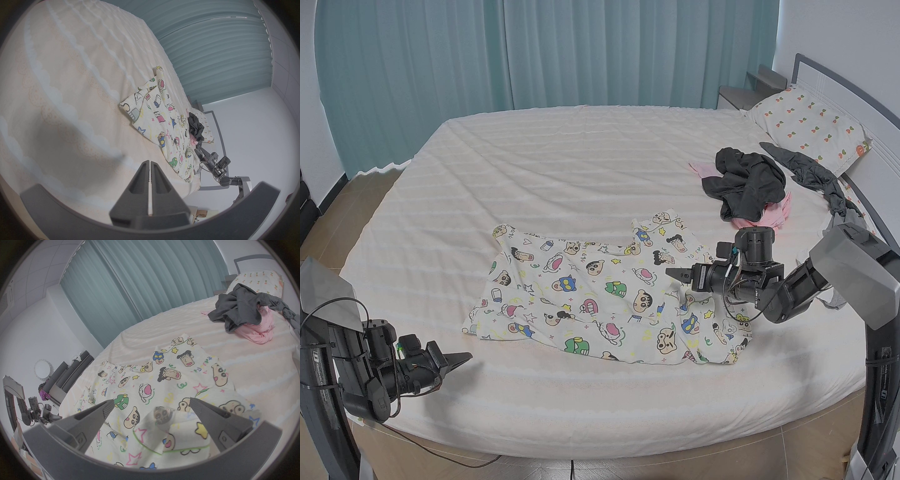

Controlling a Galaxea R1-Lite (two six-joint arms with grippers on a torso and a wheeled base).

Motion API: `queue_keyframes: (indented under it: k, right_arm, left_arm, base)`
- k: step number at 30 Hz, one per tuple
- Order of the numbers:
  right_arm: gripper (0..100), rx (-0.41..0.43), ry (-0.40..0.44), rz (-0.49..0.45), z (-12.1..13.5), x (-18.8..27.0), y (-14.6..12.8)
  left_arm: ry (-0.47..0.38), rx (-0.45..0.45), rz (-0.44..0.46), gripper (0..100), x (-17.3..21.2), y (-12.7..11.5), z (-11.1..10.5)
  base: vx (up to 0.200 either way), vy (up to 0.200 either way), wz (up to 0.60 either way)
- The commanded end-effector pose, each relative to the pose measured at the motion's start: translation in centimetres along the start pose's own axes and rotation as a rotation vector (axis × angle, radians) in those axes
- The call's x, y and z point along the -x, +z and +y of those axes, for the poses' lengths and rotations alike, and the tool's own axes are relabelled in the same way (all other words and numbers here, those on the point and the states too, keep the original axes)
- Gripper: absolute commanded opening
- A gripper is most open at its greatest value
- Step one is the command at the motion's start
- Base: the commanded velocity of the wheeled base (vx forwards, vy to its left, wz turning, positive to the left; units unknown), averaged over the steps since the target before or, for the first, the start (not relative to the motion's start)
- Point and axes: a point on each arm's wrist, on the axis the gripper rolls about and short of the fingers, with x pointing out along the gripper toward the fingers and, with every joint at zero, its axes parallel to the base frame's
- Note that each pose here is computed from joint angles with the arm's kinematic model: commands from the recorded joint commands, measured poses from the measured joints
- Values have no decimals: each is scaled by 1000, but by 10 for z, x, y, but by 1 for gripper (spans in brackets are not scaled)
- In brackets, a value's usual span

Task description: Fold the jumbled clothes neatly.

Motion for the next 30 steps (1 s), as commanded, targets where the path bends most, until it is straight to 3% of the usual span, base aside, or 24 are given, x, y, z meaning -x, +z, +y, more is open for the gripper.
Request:
queue_keyframes:
  k: [1,4,7,11,16,21,24,30]
  right_arm:
    - [100,-6,-11,-23,-8,9,11]
    - [100,18,-30,0,-15,11,9]
    - [100,125,-45,101,-22,15,4]
    - [100,181,-37,167,-23,17,2]
    - [100,164,-49,169,-30,17,3]
    - [100,63,-61,166,-38,23,4]
    - [100,-10,-31,192,-43,26,-3]
    - [100,-47,19,236,-46,24,-17]
  left_arm:
    - [0,0,1,0,0,0,0]
    - [0,0,1,0,0,0,0]
    - [0,-1,1,0,0,0,0]
    - [2,-1,-1,0,0,0,0]
    - [2,-1,-1,0,0,0,0]
    - [2,-1,-1,0,0,0,0]
    - [2,-1,-1,0,0,0,0]
    - [2,-1,-1,0,0,0,0]
  base:
    - [0,0,0]
    - [0,0,0]
    - [0,0,0]
    - [0,0,0]
    - [0,0,0]
    - [0,0,0]
    - [0,0,0]
    - [0,0,0]
